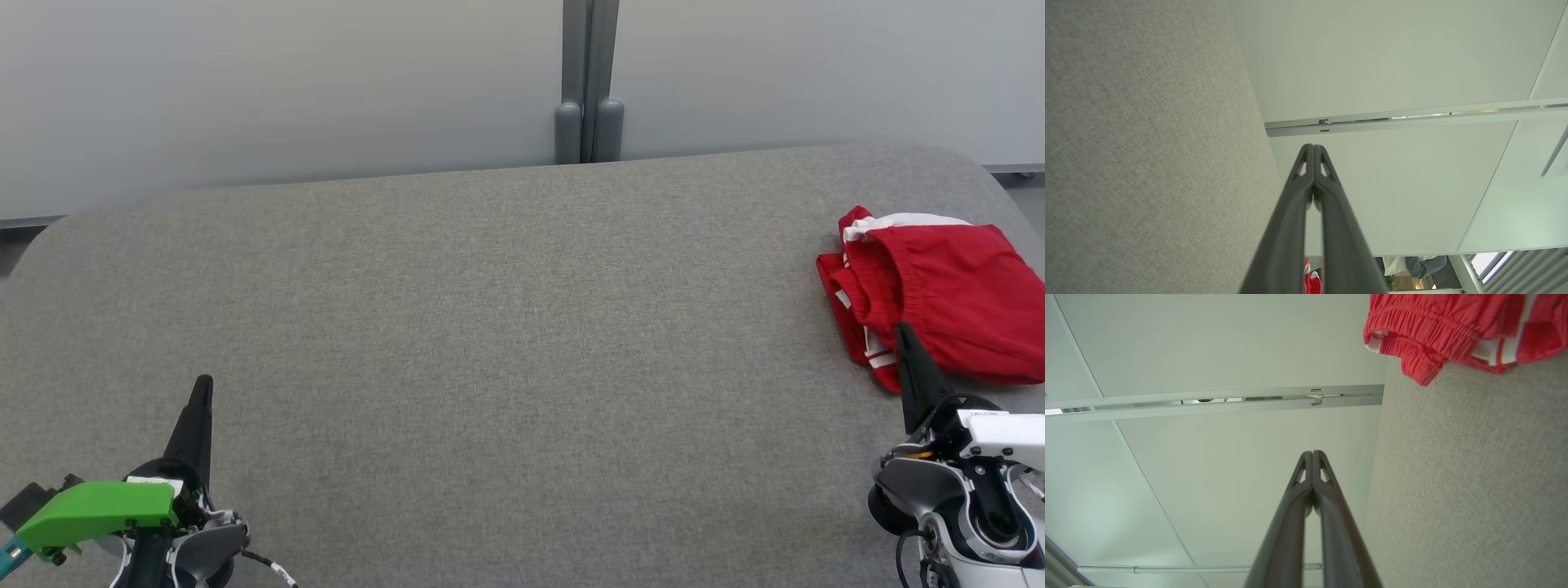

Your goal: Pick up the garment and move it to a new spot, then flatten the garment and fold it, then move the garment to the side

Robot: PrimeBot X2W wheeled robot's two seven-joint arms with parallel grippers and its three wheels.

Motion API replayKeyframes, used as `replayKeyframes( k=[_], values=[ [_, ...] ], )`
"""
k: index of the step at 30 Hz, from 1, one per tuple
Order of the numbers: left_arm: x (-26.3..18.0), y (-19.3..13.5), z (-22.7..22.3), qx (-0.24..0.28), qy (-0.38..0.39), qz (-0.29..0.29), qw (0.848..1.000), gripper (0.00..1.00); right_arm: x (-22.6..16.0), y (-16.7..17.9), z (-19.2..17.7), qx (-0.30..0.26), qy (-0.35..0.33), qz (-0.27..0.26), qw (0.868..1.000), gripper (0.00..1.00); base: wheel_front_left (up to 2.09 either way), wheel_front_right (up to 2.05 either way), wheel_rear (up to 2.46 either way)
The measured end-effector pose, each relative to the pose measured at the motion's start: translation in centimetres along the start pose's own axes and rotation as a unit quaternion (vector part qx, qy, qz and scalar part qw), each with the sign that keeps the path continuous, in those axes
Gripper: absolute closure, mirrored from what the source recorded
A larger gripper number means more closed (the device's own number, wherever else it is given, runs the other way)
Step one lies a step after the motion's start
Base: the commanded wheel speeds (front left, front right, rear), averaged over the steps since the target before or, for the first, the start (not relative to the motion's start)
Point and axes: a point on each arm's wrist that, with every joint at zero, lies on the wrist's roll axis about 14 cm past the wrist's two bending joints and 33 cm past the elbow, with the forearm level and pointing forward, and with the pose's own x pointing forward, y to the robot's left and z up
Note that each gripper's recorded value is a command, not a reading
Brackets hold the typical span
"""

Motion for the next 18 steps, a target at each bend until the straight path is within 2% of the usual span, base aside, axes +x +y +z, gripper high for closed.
replayKeyframes(
  k=[18],
  values=[
    [0.01,-0.04,0.00,0.000,0.000,-0.001,1.000,1.00,0.00,0.02,0.00,0.000,0.000,0.000,1.000,1.00,0.00,0.00,0.00]
  ],
)
